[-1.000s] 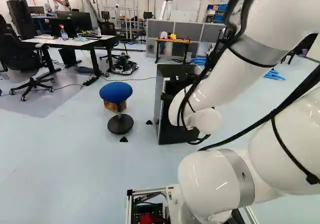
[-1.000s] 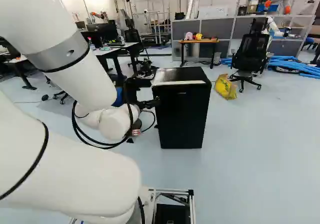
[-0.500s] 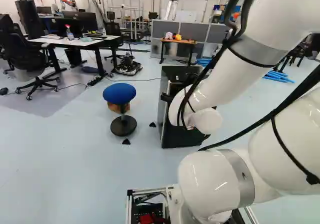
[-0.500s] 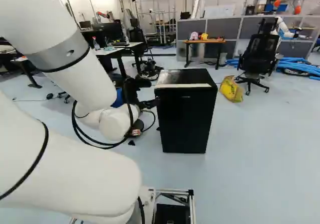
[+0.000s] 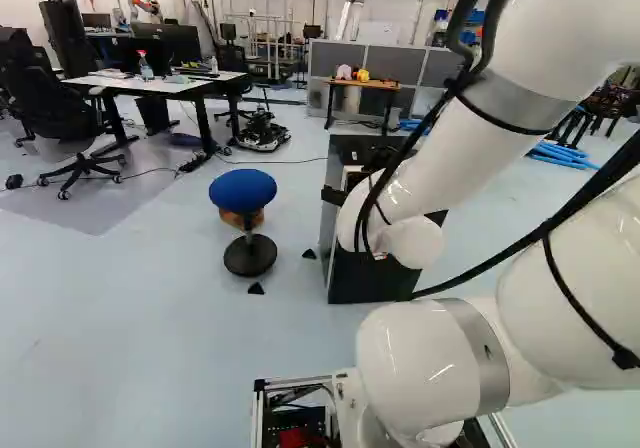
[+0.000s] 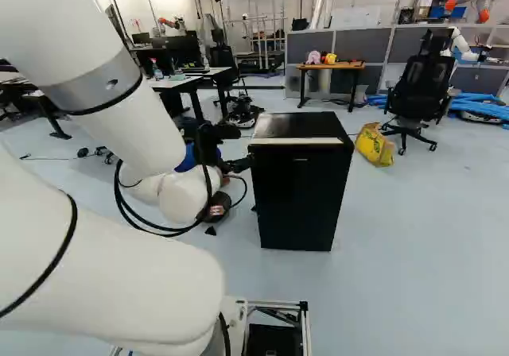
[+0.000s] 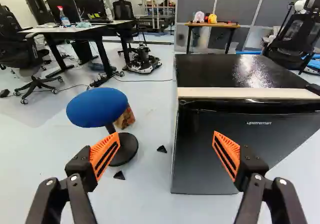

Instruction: Grab a drink from the fridge

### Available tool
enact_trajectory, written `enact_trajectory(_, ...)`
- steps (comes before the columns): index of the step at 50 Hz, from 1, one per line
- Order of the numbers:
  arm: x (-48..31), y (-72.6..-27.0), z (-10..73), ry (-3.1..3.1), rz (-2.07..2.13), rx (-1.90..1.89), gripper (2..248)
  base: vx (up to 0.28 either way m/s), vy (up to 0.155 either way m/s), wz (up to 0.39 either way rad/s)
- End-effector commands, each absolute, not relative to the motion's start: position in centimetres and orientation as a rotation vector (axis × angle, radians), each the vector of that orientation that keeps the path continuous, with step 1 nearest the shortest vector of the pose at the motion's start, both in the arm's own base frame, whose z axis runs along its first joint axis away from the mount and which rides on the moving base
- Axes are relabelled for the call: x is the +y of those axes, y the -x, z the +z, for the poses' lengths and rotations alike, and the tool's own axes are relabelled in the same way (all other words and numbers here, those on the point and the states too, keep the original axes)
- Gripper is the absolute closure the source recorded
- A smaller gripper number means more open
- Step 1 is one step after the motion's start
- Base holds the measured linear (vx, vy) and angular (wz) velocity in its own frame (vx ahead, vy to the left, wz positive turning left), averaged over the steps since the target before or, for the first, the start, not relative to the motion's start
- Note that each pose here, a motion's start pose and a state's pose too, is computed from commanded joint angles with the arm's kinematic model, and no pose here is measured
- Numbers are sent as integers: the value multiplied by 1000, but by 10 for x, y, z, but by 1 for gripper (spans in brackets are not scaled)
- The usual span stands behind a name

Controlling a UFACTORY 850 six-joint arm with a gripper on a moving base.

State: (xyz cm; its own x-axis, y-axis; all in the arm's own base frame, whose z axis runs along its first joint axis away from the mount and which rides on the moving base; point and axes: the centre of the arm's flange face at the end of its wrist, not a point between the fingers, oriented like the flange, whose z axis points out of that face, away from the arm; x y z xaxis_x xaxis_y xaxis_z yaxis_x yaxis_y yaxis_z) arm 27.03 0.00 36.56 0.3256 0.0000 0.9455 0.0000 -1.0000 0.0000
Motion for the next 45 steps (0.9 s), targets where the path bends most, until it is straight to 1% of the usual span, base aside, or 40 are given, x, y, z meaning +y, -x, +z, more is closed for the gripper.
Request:
enact_trajectory(7, 0, -270, 366, -2558, 1824, 0, 3, 49, 1, 0)
enact_trajectory(45, 0, -270, 366, -2558, 1824, 0, 3, 0, 0, 0)
